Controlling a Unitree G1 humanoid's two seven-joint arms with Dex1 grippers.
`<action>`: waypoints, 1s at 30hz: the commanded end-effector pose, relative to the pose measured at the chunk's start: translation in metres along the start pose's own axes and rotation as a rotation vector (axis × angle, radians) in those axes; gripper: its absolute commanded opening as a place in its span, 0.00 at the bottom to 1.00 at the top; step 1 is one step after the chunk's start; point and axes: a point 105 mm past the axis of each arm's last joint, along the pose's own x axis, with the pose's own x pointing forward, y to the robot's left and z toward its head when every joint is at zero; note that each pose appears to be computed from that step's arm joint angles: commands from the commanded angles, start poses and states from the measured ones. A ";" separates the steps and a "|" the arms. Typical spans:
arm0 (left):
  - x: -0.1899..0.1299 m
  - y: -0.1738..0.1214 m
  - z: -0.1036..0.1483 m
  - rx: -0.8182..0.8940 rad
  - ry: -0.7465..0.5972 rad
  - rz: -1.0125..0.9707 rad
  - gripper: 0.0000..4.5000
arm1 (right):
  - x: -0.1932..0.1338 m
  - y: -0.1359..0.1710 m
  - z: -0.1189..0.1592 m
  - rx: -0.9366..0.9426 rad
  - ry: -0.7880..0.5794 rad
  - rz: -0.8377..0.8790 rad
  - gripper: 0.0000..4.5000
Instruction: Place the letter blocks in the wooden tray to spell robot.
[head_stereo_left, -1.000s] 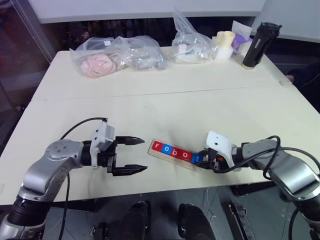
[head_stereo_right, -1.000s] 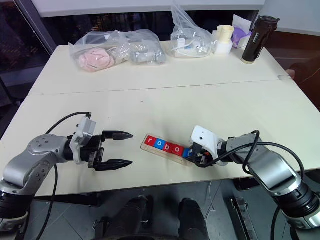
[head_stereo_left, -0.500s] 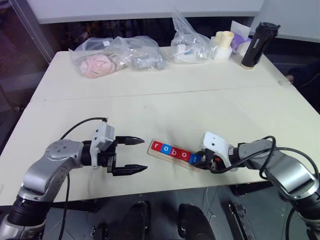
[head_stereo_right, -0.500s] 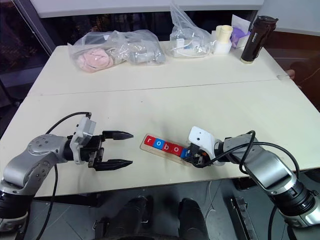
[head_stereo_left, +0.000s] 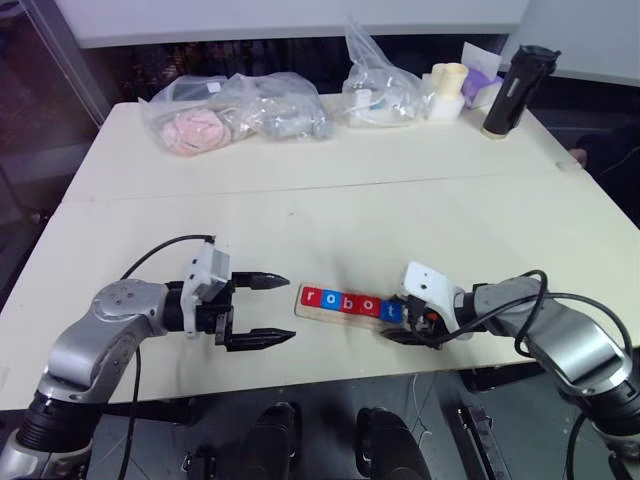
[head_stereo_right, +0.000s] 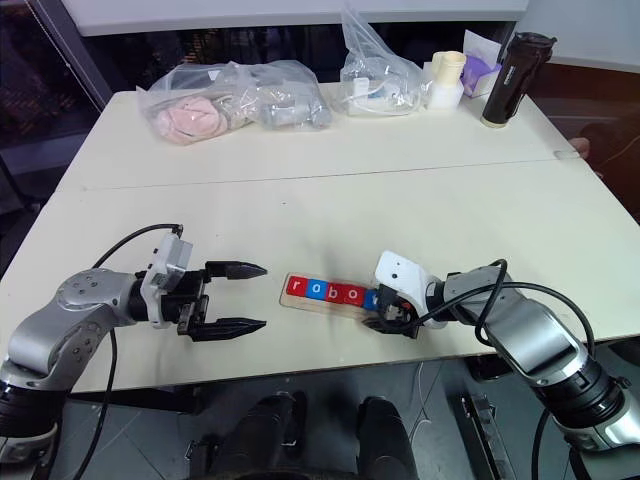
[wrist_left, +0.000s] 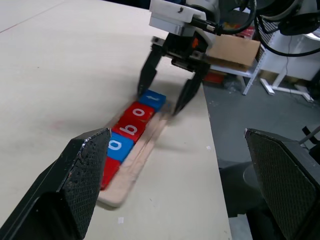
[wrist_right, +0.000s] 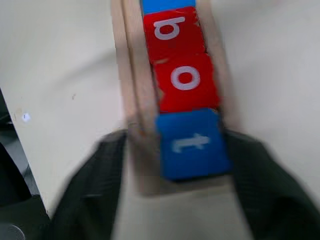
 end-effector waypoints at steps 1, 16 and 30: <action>0.002 -0.003 0.008 0.035 -0.018 -0.012 1.00 | -0.002 -0.001 0.009 -0.035 -0.019 -0.010 0.99; 0.004 -0.004 0.008 0.032 -0.024 -0.021 1.00 | -0.015 -0.026 0.021 -0.071 -0.064 -0.132 0.99; 0.004 -0.004 0.008 0.037 -0.023 -0.024 1.00 | -0.014 -0.039 0.006 -0.080 -0.025 -0.172 0.99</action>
